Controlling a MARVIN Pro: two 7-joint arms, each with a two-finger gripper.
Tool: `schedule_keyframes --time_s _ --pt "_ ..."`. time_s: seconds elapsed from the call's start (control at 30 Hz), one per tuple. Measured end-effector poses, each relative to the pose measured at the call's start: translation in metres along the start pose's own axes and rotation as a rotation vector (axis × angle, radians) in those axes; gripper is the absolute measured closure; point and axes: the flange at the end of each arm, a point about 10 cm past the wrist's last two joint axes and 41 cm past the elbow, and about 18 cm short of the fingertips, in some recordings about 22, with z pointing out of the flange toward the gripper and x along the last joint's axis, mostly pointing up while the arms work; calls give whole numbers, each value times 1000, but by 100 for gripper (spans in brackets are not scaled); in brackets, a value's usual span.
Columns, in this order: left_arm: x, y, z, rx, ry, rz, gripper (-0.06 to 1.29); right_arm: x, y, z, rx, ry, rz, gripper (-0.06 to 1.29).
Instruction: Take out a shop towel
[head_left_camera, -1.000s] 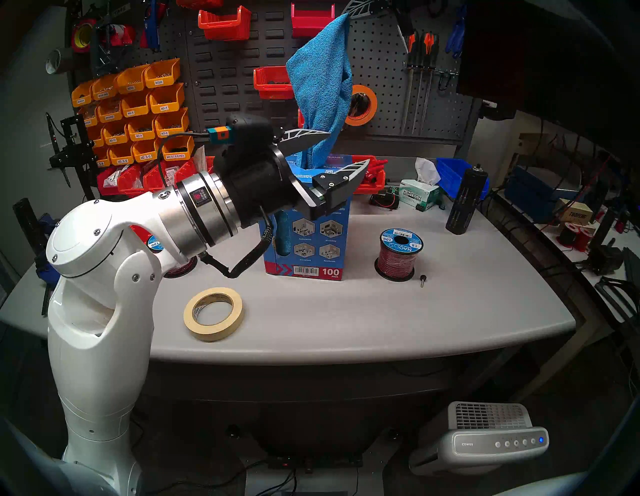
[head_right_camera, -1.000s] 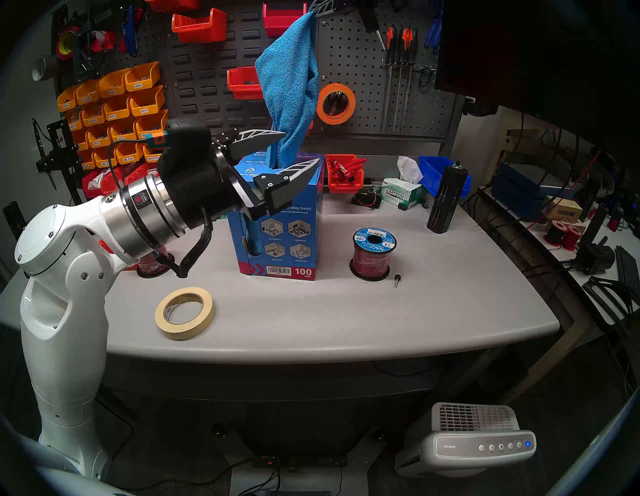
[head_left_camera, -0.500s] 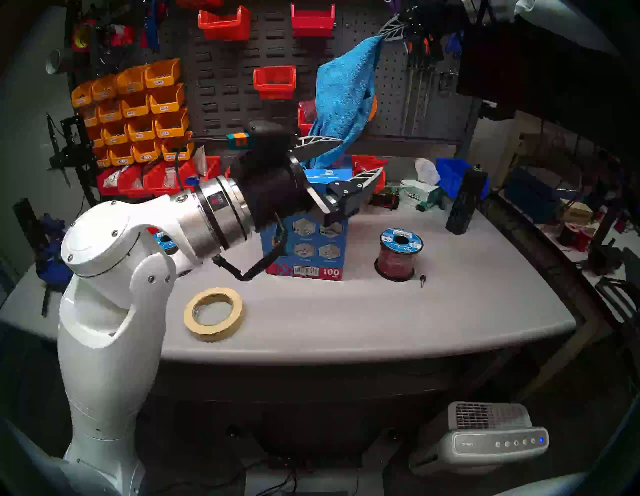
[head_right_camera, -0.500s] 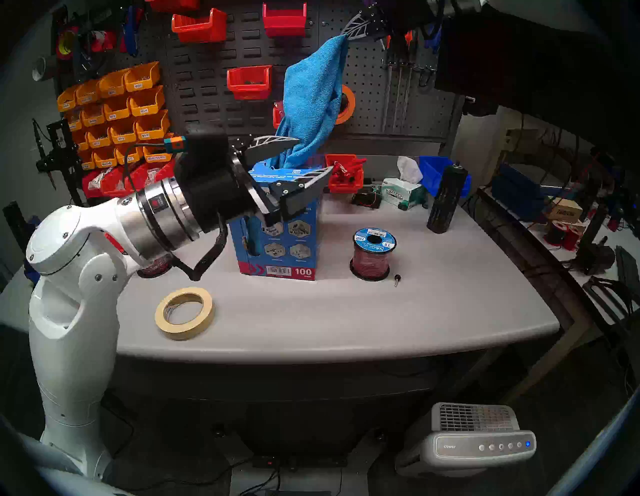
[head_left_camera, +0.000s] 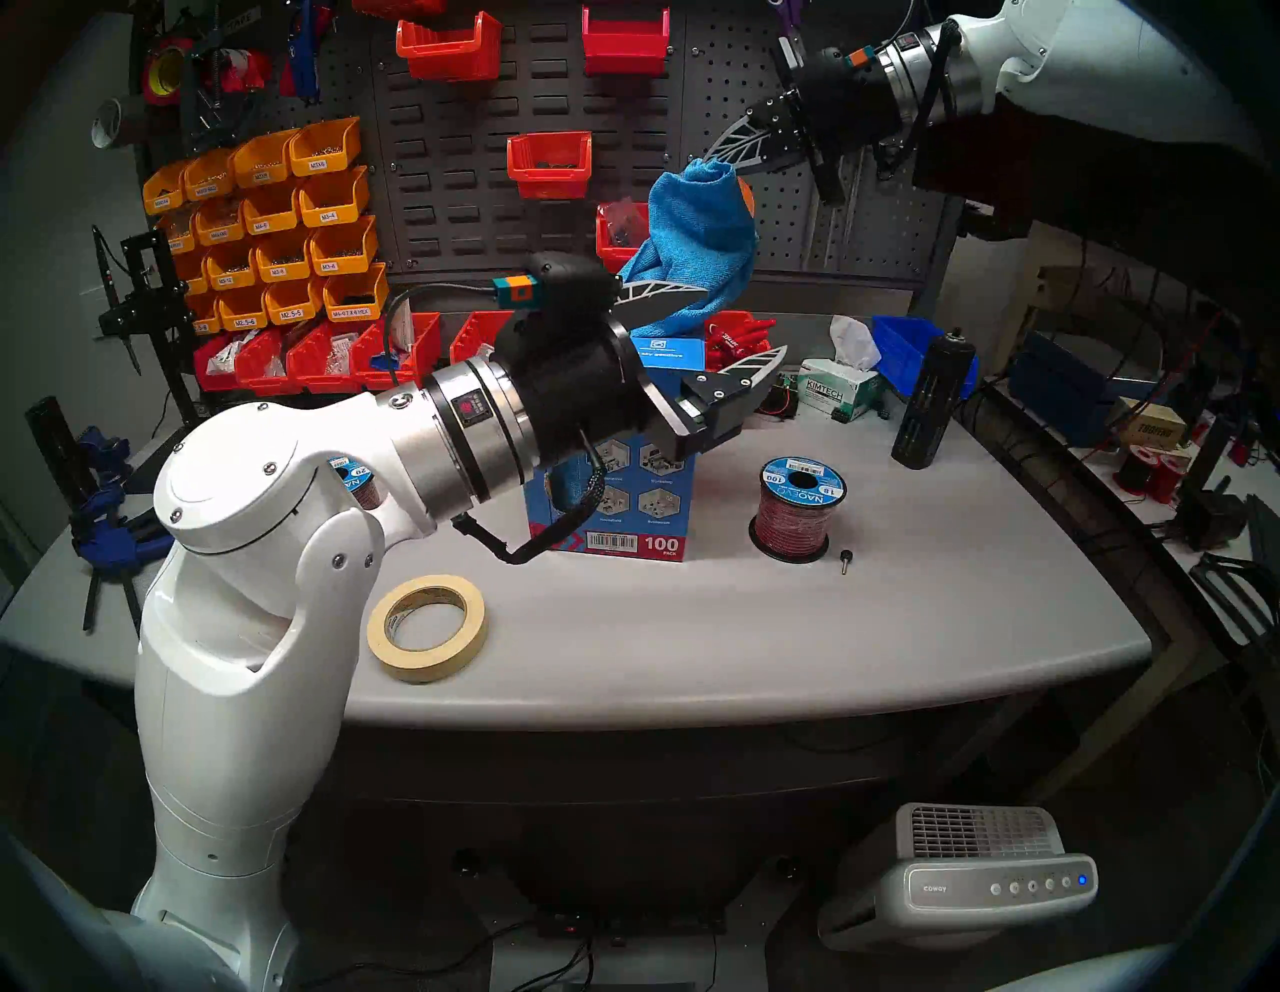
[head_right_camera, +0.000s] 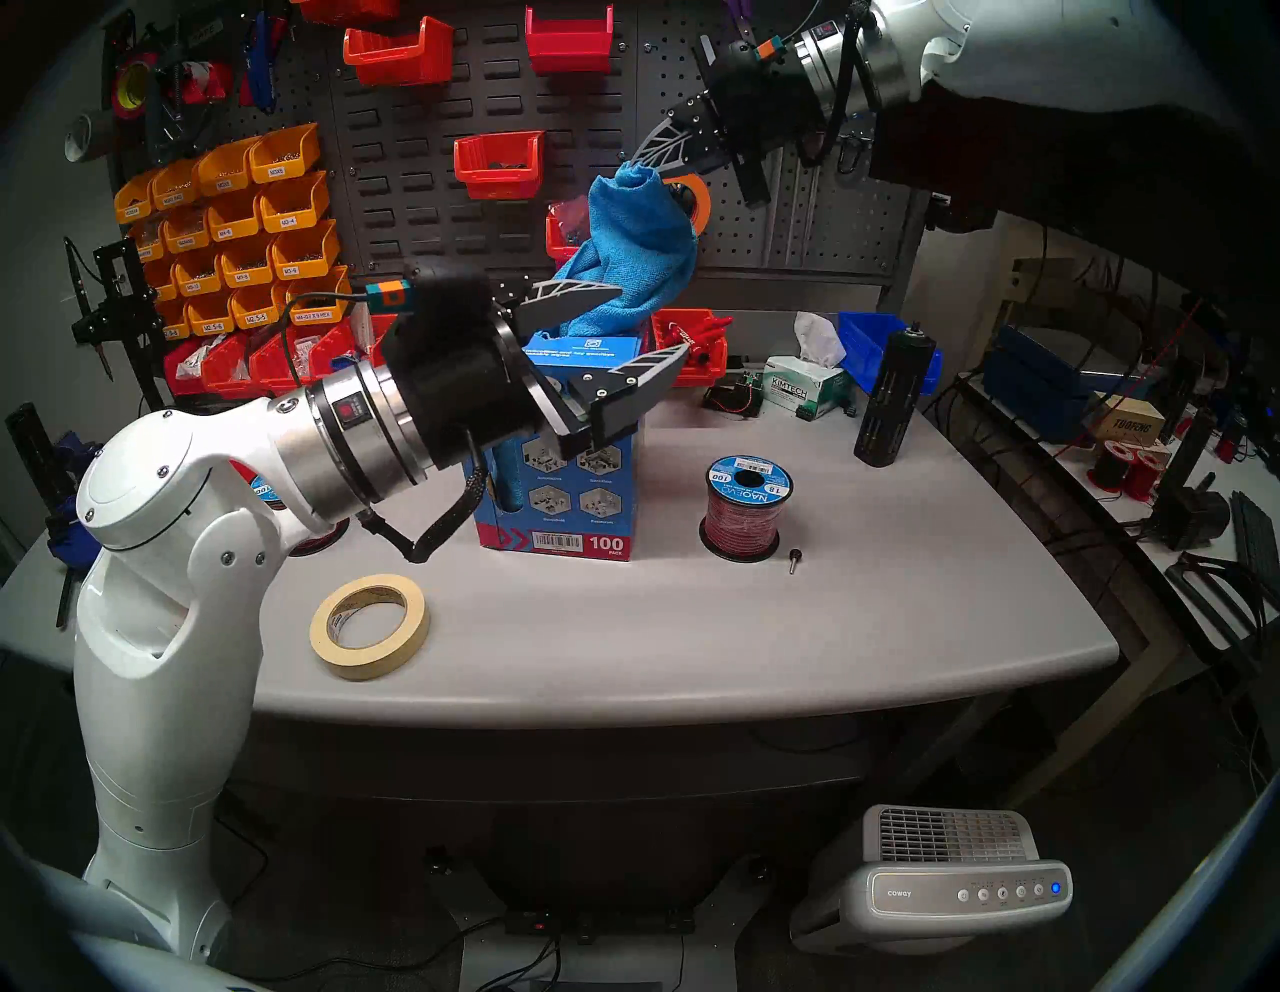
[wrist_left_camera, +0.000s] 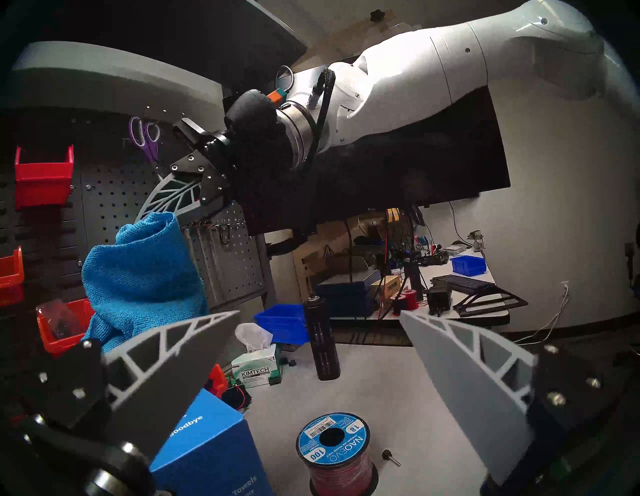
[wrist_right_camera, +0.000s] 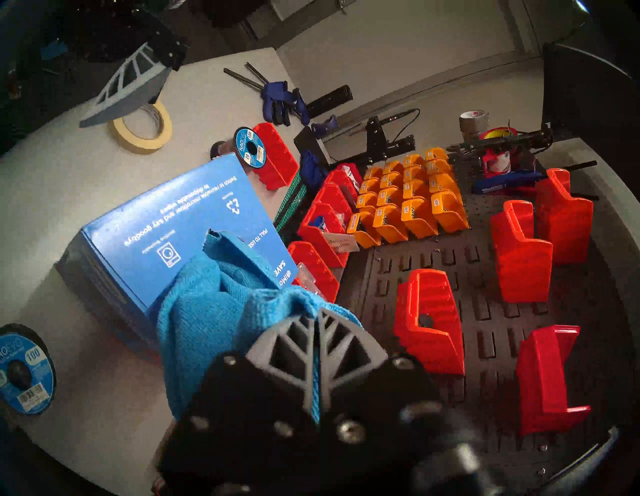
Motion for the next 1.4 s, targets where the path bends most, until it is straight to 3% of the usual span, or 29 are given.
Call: schedule_keyframes --time_s 0.33,0.57,0.83,1.2,1.4 --pt "-5 -2 5 23 -12 14 -3 -12 -59 17 77 65 117 127" --pt "-8 -3 9 36 -21 23 -3 -16 -87 16 106 87 164 127" --pt "-11 -3 12 46 -28 34 -3 -18 -99 2 99 86 178 127" --pt "-12 -7 12 72 -34 53 -3 -29 -110 -23 31 78 207 127" --pt "-13 -8 13 84 -39 59 -3 -32 -123 -25 -4 108 244 127"
